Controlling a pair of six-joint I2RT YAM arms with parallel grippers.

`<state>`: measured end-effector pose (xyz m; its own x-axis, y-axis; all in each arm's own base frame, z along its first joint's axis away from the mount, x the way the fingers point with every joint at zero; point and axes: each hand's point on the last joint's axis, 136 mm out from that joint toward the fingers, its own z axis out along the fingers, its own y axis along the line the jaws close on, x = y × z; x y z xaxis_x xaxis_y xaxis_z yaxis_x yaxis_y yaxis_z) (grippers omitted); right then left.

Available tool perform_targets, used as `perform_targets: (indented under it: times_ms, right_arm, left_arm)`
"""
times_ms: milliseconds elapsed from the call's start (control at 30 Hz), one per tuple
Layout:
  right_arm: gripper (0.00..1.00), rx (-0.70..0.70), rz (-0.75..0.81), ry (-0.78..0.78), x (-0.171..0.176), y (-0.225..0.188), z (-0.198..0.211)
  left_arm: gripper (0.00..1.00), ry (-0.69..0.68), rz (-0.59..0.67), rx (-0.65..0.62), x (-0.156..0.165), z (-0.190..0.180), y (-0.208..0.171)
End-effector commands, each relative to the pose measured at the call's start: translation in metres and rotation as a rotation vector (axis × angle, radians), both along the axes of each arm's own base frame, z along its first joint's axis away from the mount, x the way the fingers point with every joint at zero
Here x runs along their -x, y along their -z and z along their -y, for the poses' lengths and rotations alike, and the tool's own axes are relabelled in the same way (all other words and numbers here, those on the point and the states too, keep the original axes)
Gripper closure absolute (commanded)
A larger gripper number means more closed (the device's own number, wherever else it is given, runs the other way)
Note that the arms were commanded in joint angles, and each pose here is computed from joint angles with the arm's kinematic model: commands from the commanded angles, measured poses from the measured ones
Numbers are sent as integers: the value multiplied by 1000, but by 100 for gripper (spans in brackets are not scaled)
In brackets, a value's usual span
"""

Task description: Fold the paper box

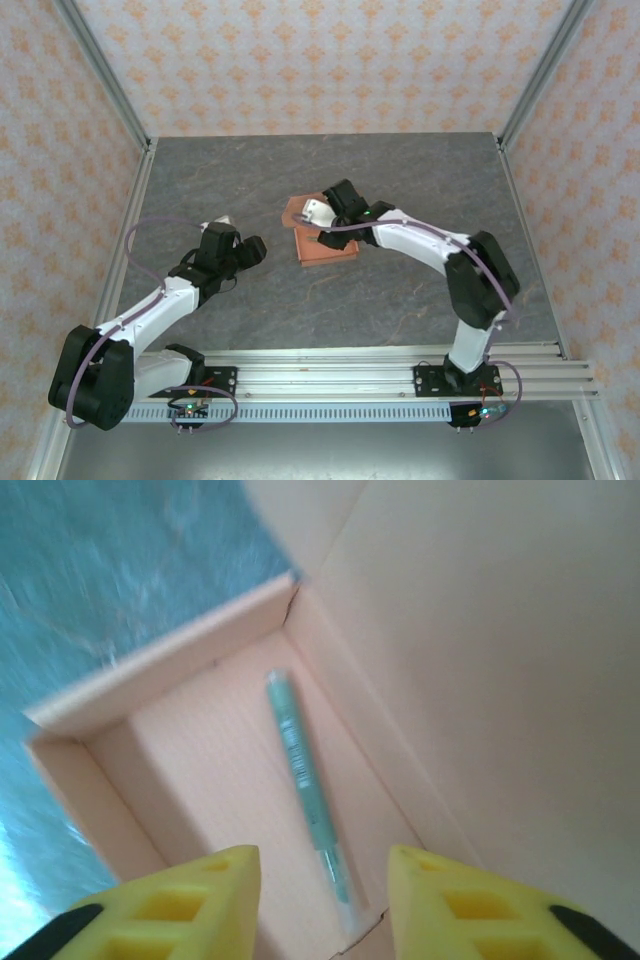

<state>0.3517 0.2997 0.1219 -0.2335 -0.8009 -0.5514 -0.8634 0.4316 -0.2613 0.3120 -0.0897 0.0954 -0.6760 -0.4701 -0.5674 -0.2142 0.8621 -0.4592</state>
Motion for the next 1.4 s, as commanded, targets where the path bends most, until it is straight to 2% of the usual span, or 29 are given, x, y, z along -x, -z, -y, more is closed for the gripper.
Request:
perform_targets:
  times_ms: [0,100,267,400,533,633,733,833,1000,1167,1267,1367]
  right_arm:
    - [58,-215,-46,154,8,-33,-4]
    - [53,-300,-110,260,21,-34,5]
    - [44,-349,-120,595,20,-33,54]
    - [32,-426,-188,738,25,-25,94]
    - [22,-634,-271,880,15,-21,130]
    - [18,-755,-333,862,9,-18,120]
    - [17,-722,-386,888,4,-1,114]
    - [18,-682,-375,909,1,10,115]
    - [19,-720,-359,916,-1,11,115]
    - [19,-698,-296,917,-7,5,121]
    - [19,-674,-223,878,-17,-12,123]
    - [22,-614,-167,777,-26,-21,118]
  left_arm:
    - [30,-6,58,38,-7,1,-8]
    - [24,14,71,56,-9,6,-9]
    - [12,31,93,81,-11,11,-10]
    - [12,42,100,101,-14,16,-11]
    - [14,48,70,99,-19,19,-10]
    - [15,35,39,60,-23,15,-9]
    - [16,4,18,1,-25,5,-11]
    - [16,-35,20,-53,-28,-5,-17]
    - [14,-59,111,-38,-38,-7,-39]
    - [12,3,148,19,-50,10,-62]
    - [13,134,139,37,-56,34,-67]
    - [13,211,164,-37,-56,41,-64]
